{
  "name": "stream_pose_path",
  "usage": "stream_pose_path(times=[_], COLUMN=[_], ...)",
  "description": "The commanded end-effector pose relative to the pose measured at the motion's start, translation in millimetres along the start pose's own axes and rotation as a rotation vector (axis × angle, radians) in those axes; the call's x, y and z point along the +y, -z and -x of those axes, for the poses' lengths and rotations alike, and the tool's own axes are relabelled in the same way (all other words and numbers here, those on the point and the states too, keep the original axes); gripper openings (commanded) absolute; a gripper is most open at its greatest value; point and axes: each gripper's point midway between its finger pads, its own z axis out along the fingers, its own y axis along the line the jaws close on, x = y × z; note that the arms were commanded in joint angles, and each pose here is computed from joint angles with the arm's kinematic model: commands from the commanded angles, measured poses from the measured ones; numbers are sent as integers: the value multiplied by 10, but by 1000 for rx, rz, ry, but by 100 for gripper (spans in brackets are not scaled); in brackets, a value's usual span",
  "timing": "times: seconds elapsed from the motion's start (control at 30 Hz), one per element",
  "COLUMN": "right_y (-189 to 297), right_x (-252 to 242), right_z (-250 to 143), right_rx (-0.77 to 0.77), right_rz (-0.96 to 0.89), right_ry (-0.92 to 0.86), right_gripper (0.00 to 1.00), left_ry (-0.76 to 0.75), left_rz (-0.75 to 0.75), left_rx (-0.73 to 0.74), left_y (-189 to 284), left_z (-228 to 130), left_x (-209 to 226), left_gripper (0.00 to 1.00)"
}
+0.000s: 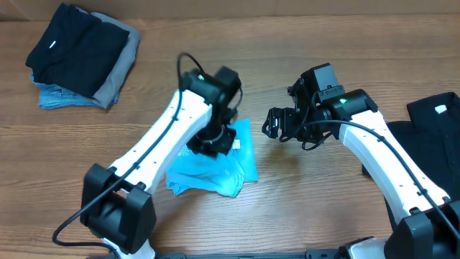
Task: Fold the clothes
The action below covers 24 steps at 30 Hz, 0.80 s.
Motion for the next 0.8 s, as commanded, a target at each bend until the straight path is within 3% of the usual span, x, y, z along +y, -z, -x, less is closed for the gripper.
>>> stream_pose_path(times=[0.0,0.23,0.43,0.6,0.77], right_y=[32,35,-49,-366,-872], right_x=[74,233,574,606,739], right_z=[29,-14,-14,143,72], right_rx=[-15,7,-21,-89,-22], right_rz=[12,96,156,33,53], right_ry=[22,94,206,160,194], right_gripper=[100,100,100,100,89], left_ry=[49,149,193,263,291], left_rz=[132,199,267,279,289], left_rx=[-182,-402,-533,-489,-452], left_y=[505,1095,1435,1417,1388], left_z=[100,-125,-339,-495,-583], left_x=[284,496,681,832,907], left_gripper=[4,5,41,38,38])
